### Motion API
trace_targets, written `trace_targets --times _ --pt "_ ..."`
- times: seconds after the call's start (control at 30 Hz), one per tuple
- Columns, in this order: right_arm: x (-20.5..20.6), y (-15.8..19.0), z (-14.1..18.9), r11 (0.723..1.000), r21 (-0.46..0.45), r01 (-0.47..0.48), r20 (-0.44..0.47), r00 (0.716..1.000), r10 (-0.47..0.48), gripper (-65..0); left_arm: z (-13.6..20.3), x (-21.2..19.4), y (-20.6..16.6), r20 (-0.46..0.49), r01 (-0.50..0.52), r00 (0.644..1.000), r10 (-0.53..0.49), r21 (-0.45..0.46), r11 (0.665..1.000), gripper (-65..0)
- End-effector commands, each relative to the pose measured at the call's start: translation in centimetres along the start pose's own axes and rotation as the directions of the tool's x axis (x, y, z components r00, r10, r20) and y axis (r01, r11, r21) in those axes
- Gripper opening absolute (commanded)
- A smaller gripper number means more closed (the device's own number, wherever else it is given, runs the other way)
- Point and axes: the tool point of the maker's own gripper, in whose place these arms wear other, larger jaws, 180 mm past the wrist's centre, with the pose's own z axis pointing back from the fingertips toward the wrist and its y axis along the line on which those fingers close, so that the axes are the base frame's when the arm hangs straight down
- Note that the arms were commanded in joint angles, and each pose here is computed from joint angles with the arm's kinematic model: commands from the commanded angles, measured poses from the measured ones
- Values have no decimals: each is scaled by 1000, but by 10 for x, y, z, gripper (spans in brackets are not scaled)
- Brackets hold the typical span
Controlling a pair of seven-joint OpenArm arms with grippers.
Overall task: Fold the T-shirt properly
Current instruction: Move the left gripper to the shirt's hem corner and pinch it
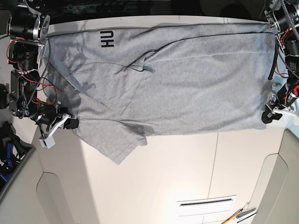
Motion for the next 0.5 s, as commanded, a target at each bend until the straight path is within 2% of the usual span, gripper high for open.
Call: trace_targets --times 0.0,0.47 --pt "-5 -9 3 999 -40 -23 -52 998 21 -650 2 10 0 0 32 999 -32 5 999 -328" --pt "-4 -8 3 999 -36 -19 -48 999 17 -650 -5 24 -9 -2 118 993 -118 23 993 -329"
